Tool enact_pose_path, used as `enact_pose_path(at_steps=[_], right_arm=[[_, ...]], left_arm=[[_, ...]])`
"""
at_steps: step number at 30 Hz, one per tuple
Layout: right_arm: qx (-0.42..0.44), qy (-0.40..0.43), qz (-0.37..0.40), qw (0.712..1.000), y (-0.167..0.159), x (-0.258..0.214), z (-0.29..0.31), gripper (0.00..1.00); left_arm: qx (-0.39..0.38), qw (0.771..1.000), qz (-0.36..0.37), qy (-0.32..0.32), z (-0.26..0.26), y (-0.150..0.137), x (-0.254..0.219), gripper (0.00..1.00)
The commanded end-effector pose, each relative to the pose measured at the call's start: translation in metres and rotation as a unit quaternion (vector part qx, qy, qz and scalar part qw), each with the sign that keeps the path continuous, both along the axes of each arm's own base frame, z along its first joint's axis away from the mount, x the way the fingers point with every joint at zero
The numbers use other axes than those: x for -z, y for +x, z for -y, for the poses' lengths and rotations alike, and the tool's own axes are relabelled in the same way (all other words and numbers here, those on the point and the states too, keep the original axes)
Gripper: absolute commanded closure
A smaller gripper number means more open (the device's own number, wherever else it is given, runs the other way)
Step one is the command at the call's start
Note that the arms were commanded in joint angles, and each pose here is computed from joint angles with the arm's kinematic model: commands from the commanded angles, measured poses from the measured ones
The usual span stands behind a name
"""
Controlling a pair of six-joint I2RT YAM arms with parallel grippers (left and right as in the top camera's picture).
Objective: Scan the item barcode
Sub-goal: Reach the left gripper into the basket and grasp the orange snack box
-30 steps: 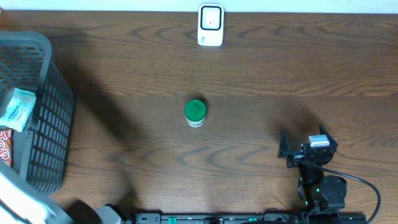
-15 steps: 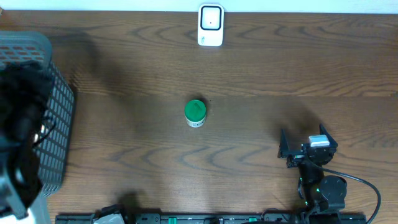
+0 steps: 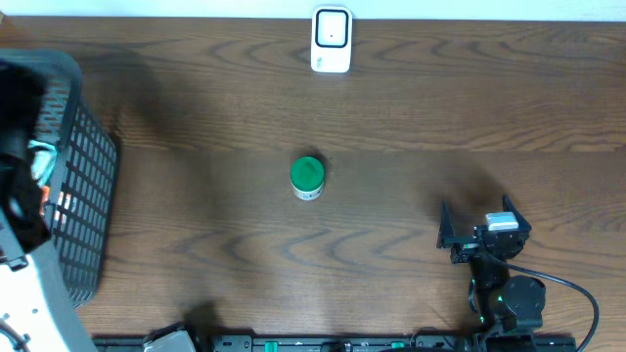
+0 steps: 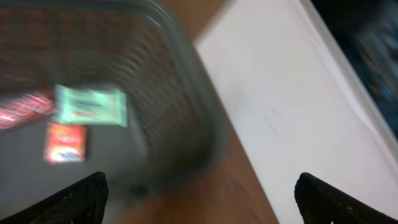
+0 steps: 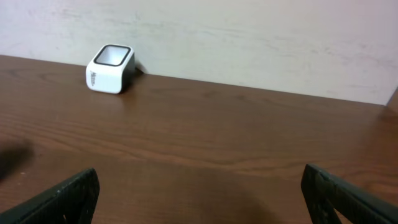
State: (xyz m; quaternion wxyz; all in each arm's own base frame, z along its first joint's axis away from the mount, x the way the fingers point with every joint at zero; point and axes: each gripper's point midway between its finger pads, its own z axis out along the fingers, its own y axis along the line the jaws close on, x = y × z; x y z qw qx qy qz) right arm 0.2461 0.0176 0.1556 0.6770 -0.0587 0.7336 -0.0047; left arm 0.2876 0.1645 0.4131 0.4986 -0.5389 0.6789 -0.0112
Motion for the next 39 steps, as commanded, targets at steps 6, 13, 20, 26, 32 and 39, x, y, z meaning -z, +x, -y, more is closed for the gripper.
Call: enact_pose_path(at_steps=[6, 13, 20, 26, 32, 39], right_arm=[[0.005, 0.006, -0.002, 1.000, 0.000, 0.002, 0.002, 0.01], [0.005, 0.006, -0.002, 1.000, 0.000, 0.002, 0.002, 0.01], [0.005, 0.006, -0.002, 1.000, 0.000, 0.002, 0.002, 0.01], [0.005, 0.006, -0.002, 1.000, 0.000, 0.002, 0.002, 0.01], [0.005, 0.006, -0.002, 1.000, 0.000, 0.002, 0.002, 0.01], [0.005, 0.006, -0.002, 1.000, 0.000, 0.002, 0.002, 0.01]], left_arm=[[-0.119, 0.979, -0.149, -0.076, -0.101, -0.020, 0.096, 0.03], [-0.089, 0.942, -0.297, -0.131, -0.135, 0.002, 0.205, 0.03], [-0.075, 0.892, -0.396, -0.204, -0.139, 0.006, 0.305, 0.03], [-0.062, 0.862, -0.444, -0.237, -0.136, 0.003, 0.363, 0.02], [-0.054, 0.841, -0.473, -0.258, -0.130, -0.002, 0.400, 0.01], [-0.049, 0.827, -0.490, -0.270, -0.119, -0.018, 0.428, 0.48]])
